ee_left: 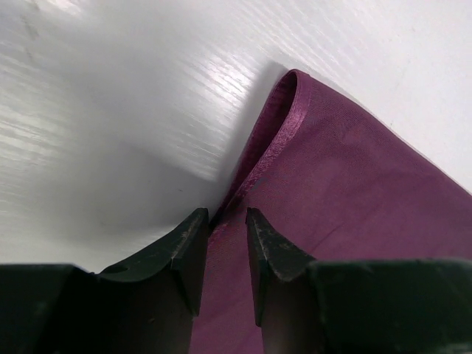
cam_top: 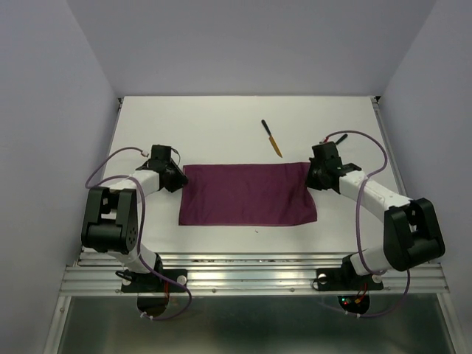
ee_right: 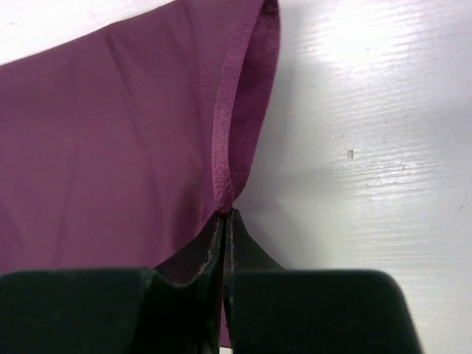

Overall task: Fold the napkin into a case and place the utensils inside
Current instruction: Fold the rectangle-folded napkin at the center of the board.

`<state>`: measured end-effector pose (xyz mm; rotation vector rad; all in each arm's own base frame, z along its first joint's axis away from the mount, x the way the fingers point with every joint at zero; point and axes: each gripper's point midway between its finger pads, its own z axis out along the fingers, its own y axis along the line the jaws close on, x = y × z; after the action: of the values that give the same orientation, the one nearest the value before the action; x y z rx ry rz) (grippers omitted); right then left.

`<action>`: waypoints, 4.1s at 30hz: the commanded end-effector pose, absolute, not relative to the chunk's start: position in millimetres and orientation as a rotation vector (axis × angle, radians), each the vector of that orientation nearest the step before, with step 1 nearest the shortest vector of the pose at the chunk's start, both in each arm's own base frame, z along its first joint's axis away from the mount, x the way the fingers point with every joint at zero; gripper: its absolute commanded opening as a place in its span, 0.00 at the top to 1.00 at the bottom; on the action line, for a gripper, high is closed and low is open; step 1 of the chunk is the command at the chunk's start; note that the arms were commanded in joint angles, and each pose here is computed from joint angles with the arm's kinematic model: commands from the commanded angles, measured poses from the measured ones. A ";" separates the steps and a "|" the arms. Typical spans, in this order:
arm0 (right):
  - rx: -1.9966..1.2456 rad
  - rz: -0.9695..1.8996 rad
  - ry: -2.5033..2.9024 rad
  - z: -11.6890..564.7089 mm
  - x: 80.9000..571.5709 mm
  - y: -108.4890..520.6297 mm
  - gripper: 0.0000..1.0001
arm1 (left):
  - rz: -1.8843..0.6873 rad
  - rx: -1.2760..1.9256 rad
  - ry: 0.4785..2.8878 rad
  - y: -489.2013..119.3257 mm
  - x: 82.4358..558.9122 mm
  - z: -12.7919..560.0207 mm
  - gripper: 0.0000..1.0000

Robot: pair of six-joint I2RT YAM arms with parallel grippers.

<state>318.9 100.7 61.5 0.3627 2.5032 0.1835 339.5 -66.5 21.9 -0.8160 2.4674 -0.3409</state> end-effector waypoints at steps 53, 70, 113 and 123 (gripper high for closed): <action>-0.285 0.800 2.459 97.5 349.8 450.8 0.99 | -0.407 -0.741 2.575 -98.0 325.1 1.3 0.61; -0.362 0.829 2.481 83.1 342.1 482.8 0.99 | -0.414 -0.740 2.579 -99.3 326.4 0.6 0.61; -0.442 0.839 2.486 76.9 331.0 506.1 0.99 | -0.413 -0.738 2.557 -97.3 325.7 12.7 0.62; -0.402 0.765 2.459 81.3 334.4 489.4 0.99 | -0.389 -0.735 2.448 -78.5 338.6 62.3 0.67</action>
<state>330.8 485.3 43.7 -0.4015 2.5563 0.7432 328.8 -91.1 29.5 -0.7505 2.5196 -0.4228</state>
